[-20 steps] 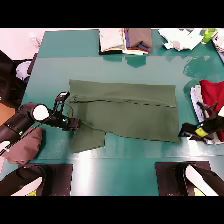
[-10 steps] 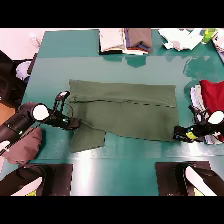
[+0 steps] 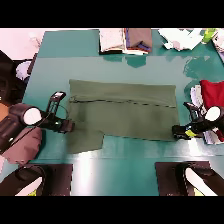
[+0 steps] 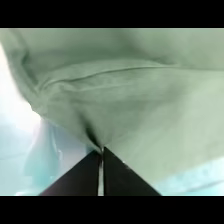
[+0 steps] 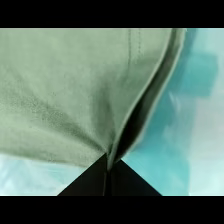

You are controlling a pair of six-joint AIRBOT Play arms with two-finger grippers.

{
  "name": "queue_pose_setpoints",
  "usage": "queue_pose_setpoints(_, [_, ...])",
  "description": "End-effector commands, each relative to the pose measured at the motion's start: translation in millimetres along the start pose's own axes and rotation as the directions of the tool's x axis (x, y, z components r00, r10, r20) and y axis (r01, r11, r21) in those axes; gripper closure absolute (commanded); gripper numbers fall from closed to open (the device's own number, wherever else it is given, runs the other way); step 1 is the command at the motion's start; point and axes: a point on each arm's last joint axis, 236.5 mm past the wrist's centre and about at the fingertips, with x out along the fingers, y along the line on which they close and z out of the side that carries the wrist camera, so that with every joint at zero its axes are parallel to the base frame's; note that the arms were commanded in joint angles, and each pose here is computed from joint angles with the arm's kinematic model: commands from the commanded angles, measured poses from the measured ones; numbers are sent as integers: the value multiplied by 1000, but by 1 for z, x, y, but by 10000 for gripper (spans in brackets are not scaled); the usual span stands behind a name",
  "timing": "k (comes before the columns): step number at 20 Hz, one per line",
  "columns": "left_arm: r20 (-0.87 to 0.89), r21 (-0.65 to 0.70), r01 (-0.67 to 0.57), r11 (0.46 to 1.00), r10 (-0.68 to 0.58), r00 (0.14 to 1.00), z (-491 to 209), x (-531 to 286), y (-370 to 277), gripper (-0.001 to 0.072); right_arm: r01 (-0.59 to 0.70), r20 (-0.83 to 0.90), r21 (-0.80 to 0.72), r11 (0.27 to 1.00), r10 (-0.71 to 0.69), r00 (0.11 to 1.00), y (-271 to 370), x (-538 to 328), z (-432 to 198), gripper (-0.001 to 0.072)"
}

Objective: Fold the shirts.

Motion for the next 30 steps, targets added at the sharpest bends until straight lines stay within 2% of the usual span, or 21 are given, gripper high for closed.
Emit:
queue_pose_setpoints(1, [-61,14,-55,998,56,997,-34,-26,14,677,68,-47,-32,997,-70,996,-11,-24,-10,695])
queue_pose_setpoints(5, [-85,15,-29,999,30,996,-47,-37,8,677,91,71,-54,994,-88,994,-13,-56,-3,695])
queue_pose_setpoints(8, [40,38,-16,999,14,999,-14,-46,2,677,90,209,-58,994,-76,975,-6,-89,25,696])
queue_pose_setpoints(10, [138,50,-56,997,49,989,16,-53,8,677,88,247,-58,994,-71,966,-3,-102,48,696])
queue_pose_setpoints(12, [180,63,-122,991,109,978,45,-52,18,677,81,261,-59,995,-63,963,1,-107,75,696])
queue_pose_setpoints(16, [219,97,-150,984,126,967,110,-26,15,676,55,280,-57,997,-37,959,9,-107,134,696])
queue_pose_setpoints(21, [268,-7,-151,988,148,952,180,-2,42,676,54,245,-52,997,-40,969,9,-89,186,696])
queue_pose_setpoints(25, [298,0,-140,990,134,945,201,12,43,675,44,221,-51,998,-31,975,12,-76,214,693])
queue_pose_setpoints(28, [319,-8,-128,992,124,939,206,10,40,672,-19,228,-48,999,30,973,26,-70,232,693])
queue_pose_setpoints(29, [315,-9,-127,992,123,941,205,9,40,475,-39,244,-49,998,50,968,31,-71,240,690])
queue_pose_setpoints(30, [314,-22,-119,993,120,942,206,8,39,242,-52,267,-59,997,66,961,35,-74,246,626])
